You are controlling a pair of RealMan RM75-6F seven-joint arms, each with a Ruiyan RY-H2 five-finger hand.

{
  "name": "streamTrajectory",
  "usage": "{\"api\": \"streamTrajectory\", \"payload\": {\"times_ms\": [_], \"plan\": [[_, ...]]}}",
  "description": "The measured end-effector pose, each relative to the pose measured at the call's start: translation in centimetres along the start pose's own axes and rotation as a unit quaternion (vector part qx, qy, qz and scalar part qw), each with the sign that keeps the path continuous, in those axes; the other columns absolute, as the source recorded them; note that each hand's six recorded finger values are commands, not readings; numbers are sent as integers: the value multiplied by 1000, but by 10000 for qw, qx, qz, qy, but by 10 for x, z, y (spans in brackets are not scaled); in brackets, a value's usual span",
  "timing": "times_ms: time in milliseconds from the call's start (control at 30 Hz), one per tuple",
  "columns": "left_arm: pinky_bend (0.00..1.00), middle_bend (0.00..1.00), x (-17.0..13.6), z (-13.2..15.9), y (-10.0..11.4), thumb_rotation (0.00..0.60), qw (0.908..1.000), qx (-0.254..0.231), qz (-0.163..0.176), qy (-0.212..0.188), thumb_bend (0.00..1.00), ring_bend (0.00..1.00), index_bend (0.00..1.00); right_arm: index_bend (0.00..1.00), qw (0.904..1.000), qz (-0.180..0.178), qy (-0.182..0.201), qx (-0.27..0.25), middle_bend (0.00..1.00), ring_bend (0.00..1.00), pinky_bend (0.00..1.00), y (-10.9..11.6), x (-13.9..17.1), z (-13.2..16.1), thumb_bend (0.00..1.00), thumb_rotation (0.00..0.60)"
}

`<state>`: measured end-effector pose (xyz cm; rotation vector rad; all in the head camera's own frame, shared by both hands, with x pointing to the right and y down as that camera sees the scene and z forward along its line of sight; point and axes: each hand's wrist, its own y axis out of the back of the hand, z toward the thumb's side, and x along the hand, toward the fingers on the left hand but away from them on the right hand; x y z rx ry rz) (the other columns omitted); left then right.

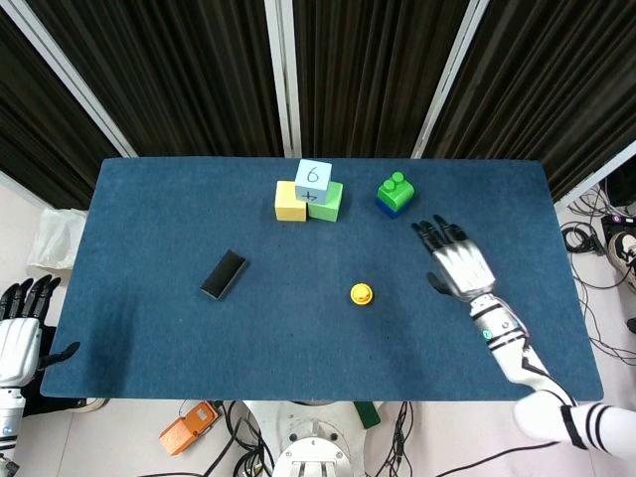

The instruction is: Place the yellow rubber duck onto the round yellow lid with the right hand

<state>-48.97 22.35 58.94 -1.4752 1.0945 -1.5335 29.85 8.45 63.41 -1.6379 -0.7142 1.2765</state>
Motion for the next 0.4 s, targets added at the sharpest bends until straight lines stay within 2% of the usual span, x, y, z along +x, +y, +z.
{"api": "streamTrajectory", "payload": {"times_ms": [200,400], "plan": [[0,56,3,4,-2,600,10000,-31,11,-55,18,0,82,0,9920,-585,-1044,-396,51,0,81,20,77,-69,261,600],[0,56,5,10,-2,600,9999,-31,29,-132,18,0,82,0,9815,-632,-1547,-936,48,0,51,8,153,-98,261,600]]}}
